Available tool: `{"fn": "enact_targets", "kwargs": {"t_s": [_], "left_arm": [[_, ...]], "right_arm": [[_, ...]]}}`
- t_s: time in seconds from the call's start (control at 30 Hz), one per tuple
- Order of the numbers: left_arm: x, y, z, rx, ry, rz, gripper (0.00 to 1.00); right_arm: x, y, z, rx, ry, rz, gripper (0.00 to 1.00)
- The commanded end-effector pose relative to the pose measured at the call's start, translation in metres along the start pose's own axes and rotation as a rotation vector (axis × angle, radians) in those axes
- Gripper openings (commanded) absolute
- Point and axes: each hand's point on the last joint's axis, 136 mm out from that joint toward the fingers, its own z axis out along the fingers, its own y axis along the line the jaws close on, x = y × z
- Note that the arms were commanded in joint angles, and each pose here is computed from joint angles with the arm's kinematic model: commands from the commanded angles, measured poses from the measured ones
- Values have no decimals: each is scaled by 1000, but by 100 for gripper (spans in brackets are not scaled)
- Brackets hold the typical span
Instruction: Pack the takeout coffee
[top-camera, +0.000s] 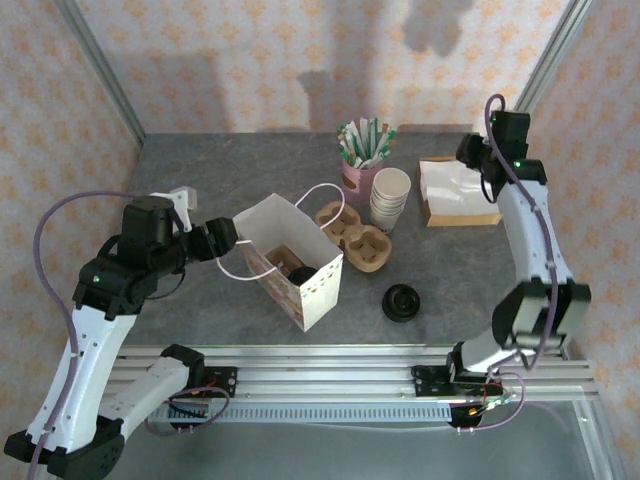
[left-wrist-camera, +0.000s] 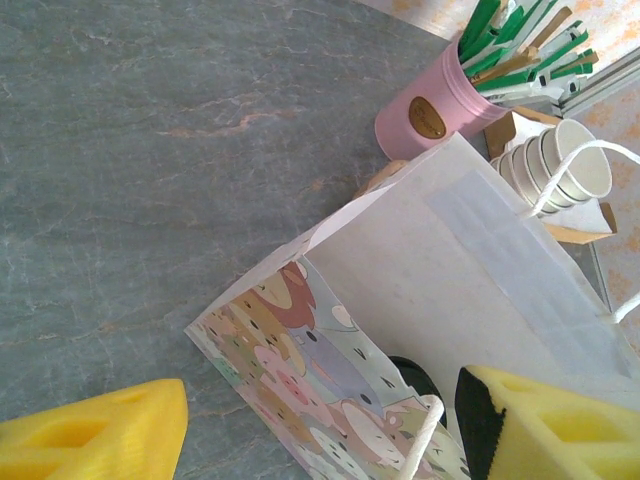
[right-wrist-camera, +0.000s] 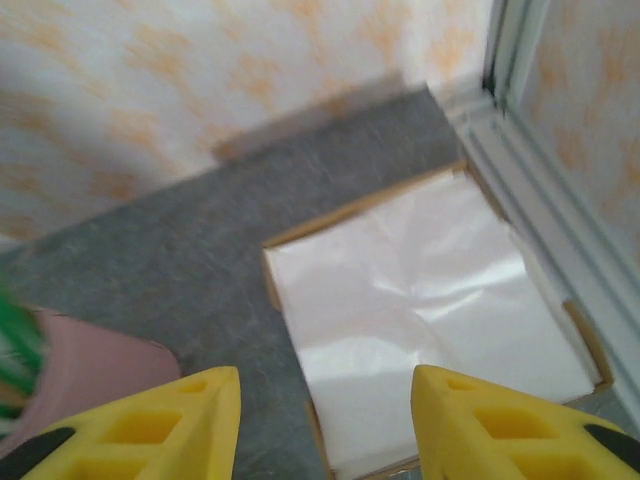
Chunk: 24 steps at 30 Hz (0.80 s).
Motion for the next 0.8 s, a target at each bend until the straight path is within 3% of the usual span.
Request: {"fn": "enact_targets", "kwargs": {"t_s": [0.0,0.17,0.33,0.77], "left_arm": [[5,-3,-5,14,26,50,73],[10,-1,-4,6,43,68,74],[14,0,-2,10,55,76,76],[15,2,1,6,58,79,76]], "right_arm": [[19,-14,42,-24,117,68,49],[39,-32,105,44,227,33,55],[54,-42,142,82,299,-4,58],[91,-60,174,145,408,5,59]]}}
